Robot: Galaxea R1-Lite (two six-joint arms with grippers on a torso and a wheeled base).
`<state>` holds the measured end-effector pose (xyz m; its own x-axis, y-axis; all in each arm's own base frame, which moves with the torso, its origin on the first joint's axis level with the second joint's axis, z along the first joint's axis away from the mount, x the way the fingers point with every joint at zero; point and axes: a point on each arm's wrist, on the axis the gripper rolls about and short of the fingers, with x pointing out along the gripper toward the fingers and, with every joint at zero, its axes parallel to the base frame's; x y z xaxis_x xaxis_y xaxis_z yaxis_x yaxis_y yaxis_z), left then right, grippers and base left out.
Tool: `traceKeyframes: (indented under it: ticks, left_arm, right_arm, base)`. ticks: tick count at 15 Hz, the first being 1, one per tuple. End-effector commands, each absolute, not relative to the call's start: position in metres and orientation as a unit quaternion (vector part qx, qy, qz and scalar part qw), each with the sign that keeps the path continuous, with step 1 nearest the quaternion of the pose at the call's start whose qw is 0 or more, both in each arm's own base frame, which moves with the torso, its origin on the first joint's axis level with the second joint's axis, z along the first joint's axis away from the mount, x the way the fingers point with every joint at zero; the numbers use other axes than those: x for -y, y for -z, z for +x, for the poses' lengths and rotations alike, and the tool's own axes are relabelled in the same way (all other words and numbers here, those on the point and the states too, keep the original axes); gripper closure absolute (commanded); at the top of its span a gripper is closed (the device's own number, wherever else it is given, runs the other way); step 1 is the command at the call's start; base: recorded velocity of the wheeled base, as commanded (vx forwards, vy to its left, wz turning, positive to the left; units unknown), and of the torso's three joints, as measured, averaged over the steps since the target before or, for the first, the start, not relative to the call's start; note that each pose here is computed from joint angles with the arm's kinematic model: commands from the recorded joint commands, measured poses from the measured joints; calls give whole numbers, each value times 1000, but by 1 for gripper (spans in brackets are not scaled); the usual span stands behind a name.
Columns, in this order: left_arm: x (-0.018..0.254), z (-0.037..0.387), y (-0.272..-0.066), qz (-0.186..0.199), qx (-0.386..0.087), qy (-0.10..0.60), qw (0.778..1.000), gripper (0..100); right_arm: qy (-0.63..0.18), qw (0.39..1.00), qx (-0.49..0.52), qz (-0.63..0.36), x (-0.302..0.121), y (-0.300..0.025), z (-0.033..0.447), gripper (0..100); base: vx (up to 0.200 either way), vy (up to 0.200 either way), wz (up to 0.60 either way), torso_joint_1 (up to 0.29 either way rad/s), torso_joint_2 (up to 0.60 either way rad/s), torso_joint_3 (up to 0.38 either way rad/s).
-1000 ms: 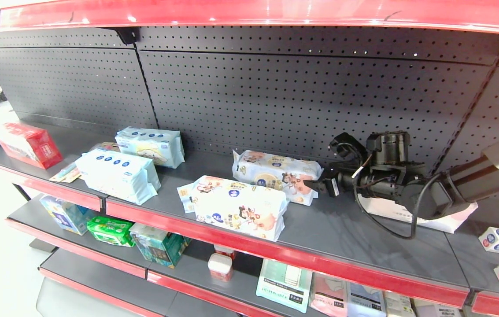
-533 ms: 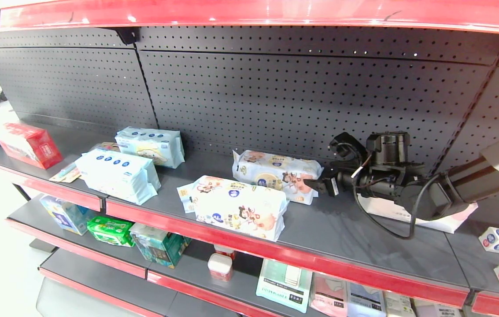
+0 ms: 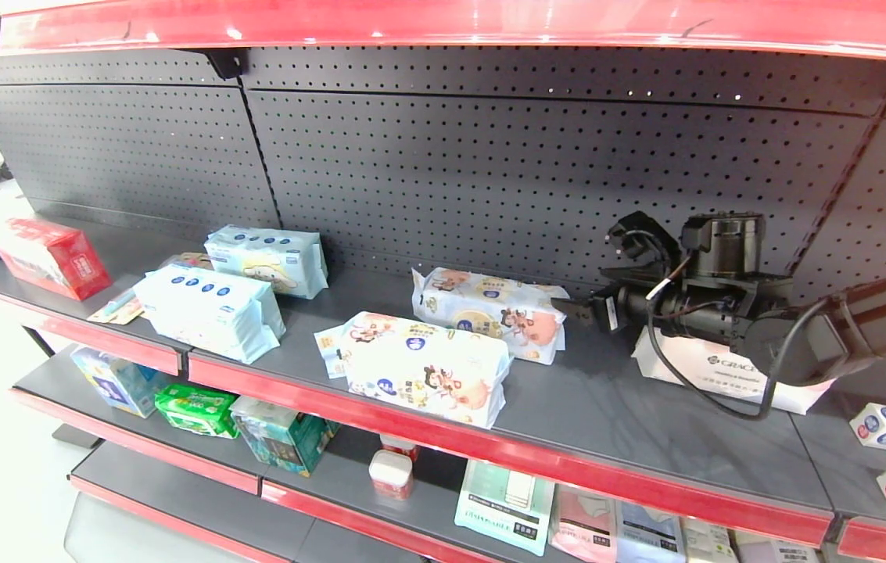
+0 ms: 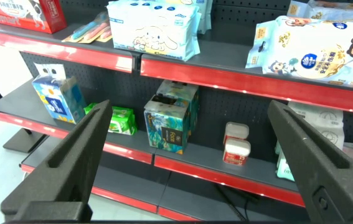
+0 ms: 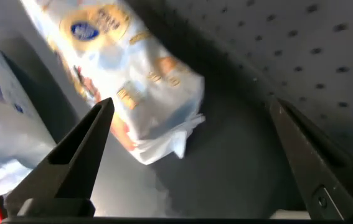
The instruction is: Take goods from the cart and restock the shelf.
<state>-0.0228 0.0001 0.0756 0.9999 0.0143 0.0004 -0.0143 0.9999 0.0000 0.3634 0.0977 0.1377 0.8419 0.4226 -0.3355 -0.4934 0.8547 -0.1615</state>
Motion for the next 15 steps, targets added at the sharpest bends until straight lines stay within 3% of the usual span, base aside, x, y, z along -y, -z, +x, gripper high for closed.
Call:
traceKeyframes:
  ticks: [1, 7, 15]
  left_arm:
    - [0, -23, -75, 0, 0, -7, 1000, 0]
    - [0, -23, -75, 0, 0, -8, 1000, 0]
    - [0, -23, -75, 0, 0, -8, 1000, 0]
  right_arm:
    - [-217, 958, -141, -121, -86, -143, 365, 0]
    - [-164, 963, -166, -132, -73, -128, 372, 0]
    - [-194, 956, -161, -148, -98, -116, 373, 0]
  base:
    - [0, 0, 0, 0, 0, 0]
    - [0, 0, 0, 0, 0, 0]
    - [0, 0, 0, 0, 0, 0]
